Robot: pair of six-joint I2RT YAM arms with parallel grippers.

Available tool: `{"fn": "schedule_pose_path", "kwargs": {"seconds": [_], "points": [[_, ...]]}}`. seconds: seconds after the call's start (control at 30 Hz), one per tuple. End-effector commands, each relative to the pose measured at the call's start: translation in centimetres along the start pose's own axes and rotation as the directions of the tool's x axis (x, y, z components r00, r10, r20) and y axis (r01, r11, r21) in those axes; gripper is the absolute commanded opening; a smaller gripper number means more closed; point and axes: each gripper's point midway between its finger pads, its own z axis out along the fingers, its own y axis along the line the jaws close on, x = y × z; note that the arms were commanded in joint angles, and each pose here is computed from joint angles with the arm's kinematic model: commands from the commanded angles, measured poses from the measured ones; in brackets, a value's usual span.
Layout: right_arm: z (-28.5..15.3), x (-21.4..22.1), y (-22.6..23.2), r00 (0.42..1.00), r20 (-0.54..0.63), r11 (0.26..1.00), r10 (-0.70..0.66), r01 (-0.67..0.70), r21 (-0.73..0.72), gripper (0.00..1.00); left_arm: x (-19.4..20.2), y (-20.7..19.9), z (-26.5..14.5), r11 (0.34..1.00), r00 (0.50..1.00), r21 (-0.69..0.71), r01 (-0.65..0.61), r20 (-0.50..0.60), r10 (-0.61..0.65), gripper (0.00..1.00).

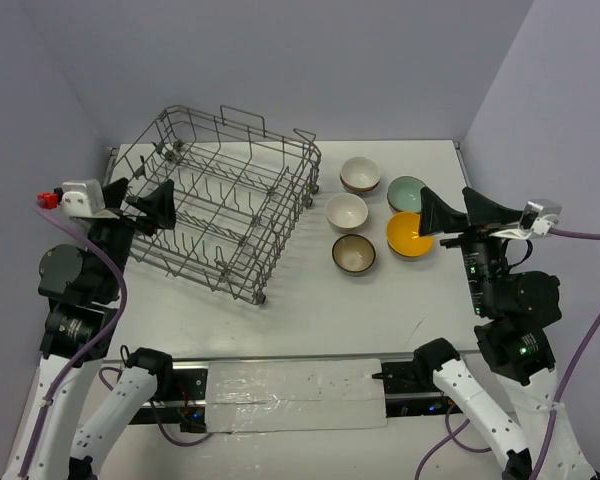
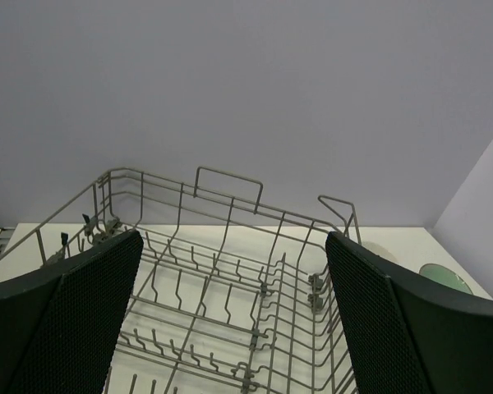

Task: Load the bowls into the dish rack

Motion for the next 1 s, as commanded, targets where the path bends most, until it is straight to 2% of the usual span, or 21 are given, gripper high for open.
{"fn": "schedule_pose_path", "kwargs": {"seconds": [0.0,0.1,0.23,0.37,0.43,0.47,0.6,0.77,0.97], "points": [[0.4,0.7,0.4,0.999,-0.035,1.000,0.026,-0.026,-0.004,1.00,-0.5,0.0,-0.6,1.000,1.000,-0.008,0.023,-0.010,-0.023,0.99],[0.7,2.6,0.1,0.995,-0.086,0.999,0.052,-0.050,0.018,1.00,0.4,0.5,-0.5,0.999,0.998,-0.042,0.031,-0.051,-0.033,0.99],[1.4,6.6,1.1,0.980,-0.184,0.996,0.072,-0.081,-0.043,1.00,1.7,1.3,-0.3,0.995,0.994,-0.093,0.039,-0.100,-0.048,0.99],[1.9,12.0,-0.5,0.937,-0.338,0.995,0.092,-0.075,0.063,1.00,2.8,1.7,-0.3,0.993,0.992,-0.113,0.046,-0.113,-0.059,0.99],[1.9,15.7,-1.9,0.883,-0.462,0.991,0.082,-0.022,0.133,1.00,3.7,1.8,-0.2,0.993,0.991,-0.114,0.039,-0.126,-0.053,0.99],[2.0,16.4,-2.3,0.869,-0.481,0.983,0.117,-0.031,0.182,1.00,3.9,2.0,-0.2,0.992,0.991,-0.120,0.039,-0.125,-0.054,0.99],[1.4,23.2,-3.9,0.736,-0.650,0.952,0.190,0.024,0.305,1.00,5.4,2.6,-0.2,0.990,0.989,-0.140,0.031,-0.140,-0.051,0.99],[-0.5,30.4,-5.8,0.581,-0.745,0.882,0.328,0.093,0.462,0.94,6.2,2.9,-0.2,0.988,0.988,-0.152,0.022,-0.149,-0.045,0.99],[-2.1,34.4,-8.5,0.548,-0.743,0.803,0.384,0.198,0.562,0.83,6.6,3.3,-0.7,0.987,0.990,-0.162,0.015,-0.140,-0.038,0.99]]}}
